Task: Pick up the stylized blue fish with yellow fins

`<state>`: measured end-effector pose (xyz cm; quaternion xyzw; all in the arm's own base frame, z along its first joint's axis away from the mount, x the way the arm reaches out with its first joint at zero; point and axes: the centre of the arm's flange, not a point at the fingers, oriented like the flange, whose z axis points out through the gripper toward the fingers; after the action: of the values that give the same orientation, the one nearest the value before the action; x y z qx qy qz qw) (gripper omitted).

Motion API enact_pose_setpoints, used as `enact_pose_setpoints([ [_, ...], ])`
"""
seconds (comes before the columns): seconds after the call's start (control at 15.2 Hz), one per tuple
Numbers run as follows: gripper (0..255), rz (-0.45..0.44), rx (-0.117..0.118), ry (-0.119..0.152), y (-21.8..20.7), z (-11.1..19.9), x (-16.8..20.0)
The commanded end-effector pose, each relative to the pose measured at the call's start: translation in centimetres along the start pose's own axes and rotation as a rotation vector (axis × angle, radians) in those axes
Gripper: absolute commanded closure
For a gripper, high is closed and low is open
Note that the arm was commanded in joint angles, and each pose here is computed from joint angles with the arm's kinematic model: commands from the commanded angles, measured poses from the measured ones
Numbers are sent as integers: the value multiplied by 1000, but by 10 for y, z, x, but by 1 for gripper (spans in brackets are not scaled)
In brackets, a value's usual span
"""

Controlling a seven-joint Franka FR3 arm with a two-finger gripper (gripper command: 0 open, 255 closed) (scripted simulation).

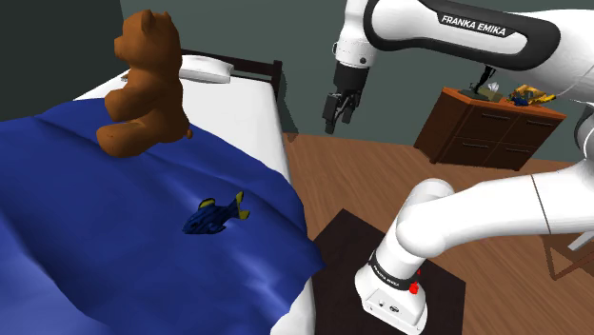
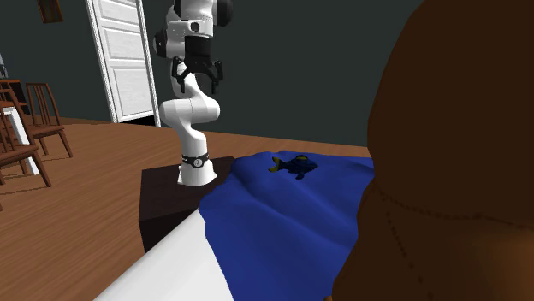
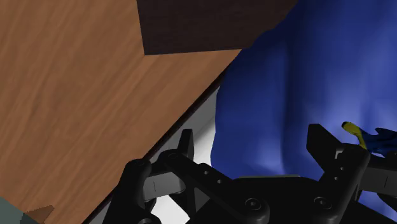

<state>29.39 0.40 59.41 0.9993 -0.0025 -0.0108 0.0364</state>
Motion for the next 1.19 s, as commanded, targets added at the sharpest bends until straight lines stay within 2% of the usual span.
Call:
enact_pose_setpoints([
  [0.0, 0, 0, 0, 0, 0, 0, 0],
  [1.12, 0, 3, -29, 50, -190, 113, 49],
])
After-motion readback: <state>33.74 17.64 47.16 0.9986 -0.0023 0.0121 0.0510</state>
